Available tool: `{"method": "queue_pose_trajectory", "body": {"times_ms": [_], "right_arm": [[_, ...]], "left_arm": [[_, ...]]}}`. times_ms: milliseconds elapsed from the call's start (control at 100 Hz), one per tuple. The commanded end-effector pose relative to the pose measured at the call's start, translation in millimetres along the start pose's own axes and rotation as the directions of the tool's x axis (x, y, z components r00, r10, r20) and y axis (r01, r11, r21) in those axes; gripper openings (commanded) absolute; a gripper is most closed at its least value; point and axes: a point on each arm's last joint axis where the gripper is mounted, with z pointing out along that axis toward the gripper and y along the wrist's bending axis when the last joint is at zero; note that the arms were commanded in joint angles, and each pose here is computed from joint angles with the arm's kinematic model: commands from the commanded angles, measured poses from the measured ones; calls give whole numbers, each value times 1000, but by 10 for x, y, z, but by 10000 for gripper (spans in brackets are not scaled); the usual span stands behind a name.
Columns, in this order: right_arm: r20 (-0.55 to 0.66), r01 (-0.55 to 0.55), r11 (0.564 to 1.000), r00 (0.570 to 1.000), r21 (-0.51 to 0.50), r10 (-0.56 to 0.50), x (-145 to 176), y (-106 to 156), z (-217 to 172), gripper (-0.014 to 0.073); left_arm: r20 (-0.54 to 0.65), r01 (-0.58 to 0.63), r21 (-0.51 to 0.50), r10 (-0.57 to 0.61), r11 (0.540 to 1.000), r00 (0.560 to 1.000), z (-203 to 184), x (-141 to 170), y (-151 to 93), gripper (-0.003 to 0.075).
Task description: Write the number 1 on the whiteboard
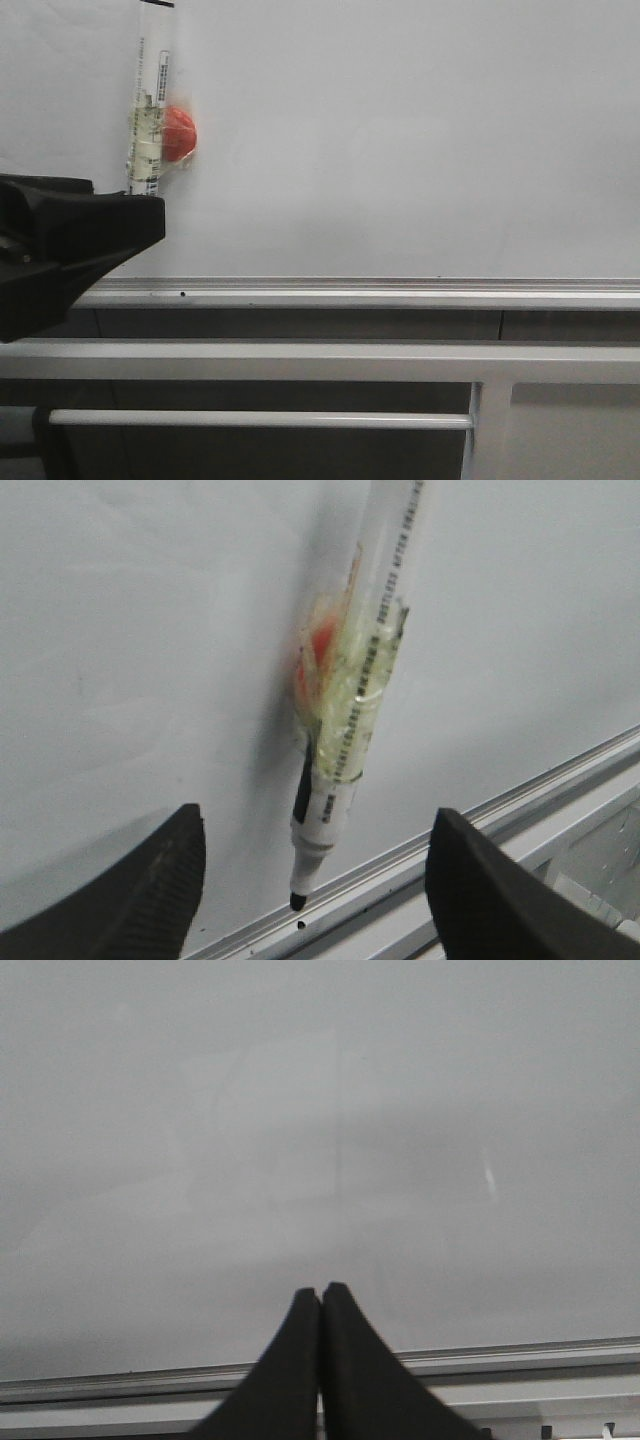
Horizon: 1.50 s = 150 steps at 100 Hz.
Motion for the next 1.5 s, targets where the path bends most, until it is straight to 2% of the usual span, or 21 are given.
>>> {"method": "queue_pose_trajectory", "body": {"times_ms": [0, 380, 460, 530, 620, 870, 1170, 1280, 1490], "right_arm": [[80, 0, 1000, 997, -4, 0, -165, 22, -14, -63], [80, 0, 1000, 997, -4, 0, -165, 22, -14, -64], [80, 0, 1000, 997, -4, 0, -165, 22, -14, -64], [80, 0, 1000, 997, -4, 0, -165, 22, -14, -64], [80, 0, 1000, 997, -4, 0, -165, 22, -14, -63], [80, 0, 1000, 997, -4, 0, -165, 22, -14, -64], [80, 0, 1000, 997, -4, 0, -165, 22, -14, -63], [80, 0, 1000, 997, -4, 0, -165, 22, -14, -64], [94, -2, 1000, 996, -4, 2, -178, 22, -15, -64]], "left_arm": [[265, -7, 27, 0, 1000, 964, 35, -285, -49, 442], [286, -3, 25, -4, 1000, 958, 133, -334, -63, 441], [283, 5, 9, -8, 1000, 959, 134, -331, -47, 421], [282, 13, -6, -11, 1000, 959, 134, -330, -32, 300], [280, 15, -10, -12, 1000, 960, 131, -326, -27, -25], [289, 11, -9, -8, 1000, 957, 116, -326, -27, -20], [205, -16, 15, 12, 1000, 979, -55, -144, -17, -20], [188, -47, 64, 34, 997, 982, -90, -107, -59, -20], [163, -128, 234, 91, 964, 982, -171, -34, -210, -20]]}}
